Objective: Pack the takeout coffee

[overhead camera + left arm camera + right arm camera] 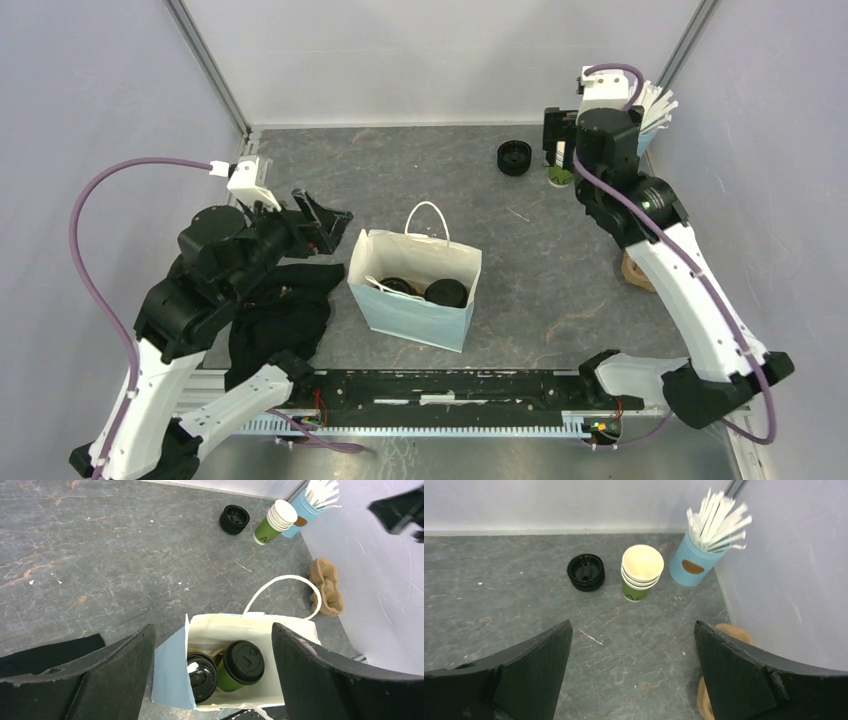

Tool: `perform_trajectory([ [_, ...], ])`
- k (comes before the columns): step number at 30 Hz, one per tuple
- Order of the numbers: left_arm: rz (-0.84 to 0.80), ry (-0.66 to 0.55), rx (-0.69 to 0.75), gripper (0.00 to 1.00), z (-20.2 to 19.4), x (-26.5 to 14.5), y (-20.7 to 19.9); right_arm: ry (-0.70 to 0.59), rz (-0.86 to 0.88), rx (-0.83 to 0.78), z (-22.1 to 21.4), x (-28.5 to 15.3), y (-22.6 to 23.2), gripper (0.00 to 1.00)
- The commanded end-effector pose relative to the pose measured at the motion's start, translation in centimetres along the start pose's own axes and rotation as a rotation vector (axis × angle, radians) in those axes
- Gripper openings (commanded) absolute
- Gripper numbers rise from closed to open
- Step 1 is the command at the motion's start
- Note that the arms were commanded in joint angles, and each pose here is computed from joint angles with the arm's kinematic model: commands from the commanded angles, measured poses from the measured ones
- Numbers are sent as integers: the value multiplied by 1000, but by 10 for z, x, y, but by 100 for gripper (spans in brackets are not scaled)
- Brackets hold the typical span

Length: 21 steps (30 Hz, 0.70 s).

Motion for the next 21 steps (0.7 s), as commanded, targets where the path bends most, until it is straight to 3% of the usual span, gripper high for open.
perform_trajectory([
  [1,-50,-23,29,93,6,-11,-3,60,89,140,-23,55,-5,98],
  [3,-53,-23,41,96,5,-12,-2,57,83,177,-33,84,-20,98],
  [8,-52,-42,106,99,17,-17,-5,-96,102,239,-36,152,-60,92],
  [13,-20,-72,159,100,32,-14,-10,-12,6,301,-58,208,-102,81],
  [21,37,-34,209,100,36,12,-13,68,-30,304,-97,251,-152,38],
])
Point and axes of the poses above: each gripper's point midway between its finger pads, its own x axis out along the fingers, its own y axis along the line the jaws close on, z = x × y, the point moved 10 cm from there along -x, back along the fingers, and after that the axes turned 7 degrees about -x, right-handed, at the moved point
